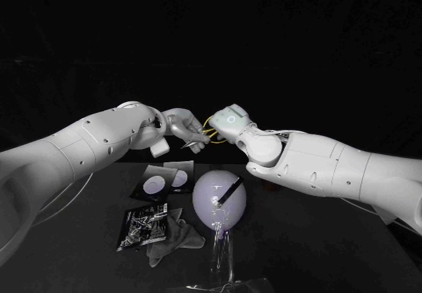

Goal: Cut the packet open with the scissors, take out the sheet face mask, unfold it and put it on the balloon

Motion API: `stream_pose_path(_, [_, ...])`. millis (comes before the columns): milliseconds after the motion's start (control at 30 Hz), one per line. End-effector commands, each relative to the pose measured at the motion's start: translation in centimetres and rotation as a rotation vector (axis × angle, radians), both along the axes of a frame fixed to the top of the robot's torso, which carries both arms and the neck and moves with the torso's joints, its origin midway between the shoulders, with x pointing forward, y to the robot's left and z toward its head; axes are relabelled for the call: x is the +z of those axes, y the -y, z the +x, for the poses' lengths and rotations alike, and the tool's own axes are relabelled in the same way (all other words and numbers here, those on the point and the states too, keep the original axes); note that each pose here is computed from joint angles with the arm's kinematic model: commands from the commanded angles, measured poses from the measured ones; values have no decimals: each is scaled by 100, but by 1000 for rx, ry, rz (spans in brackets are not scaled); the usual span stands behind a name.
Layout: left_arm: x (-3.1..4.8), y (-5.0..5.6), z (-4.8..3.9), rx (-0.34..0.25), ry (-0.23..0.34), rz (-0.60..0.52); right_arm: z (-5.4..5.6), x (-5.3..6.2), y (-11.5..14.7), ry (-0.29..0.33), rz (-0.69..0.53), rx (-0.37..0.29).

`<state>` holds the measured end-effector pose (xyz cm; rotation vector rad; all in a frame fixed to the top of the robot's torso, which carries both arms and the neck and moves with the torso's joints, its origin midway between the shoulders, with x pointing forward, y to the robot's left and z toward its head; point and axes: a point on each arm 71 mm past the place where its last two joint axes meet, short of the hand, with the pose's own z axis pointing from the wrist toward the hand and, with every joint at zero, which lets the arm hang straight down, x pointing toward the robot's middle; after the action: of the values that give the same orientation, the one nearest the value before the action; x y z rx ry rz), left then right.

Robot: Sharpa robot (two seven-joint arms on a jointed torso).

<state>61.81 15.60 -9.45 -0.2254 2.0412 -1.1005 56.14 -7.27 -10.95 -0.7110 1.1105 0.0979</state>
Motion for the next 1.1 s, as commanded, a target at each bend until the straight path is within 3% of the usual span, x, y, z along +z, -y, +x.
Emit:
stream_pose_path(33, [-51,39,-37,-32,-75,4,-55,61,-53,-7,75,93])
stream_pose_path(800, [-118,-33,-51,-18,-179,36,-138,-54,61,-254,103,173])
stream_pose_path(1100, [-153,-50,-57,-11,-210,61,-179,-65,35,-288,103,173])
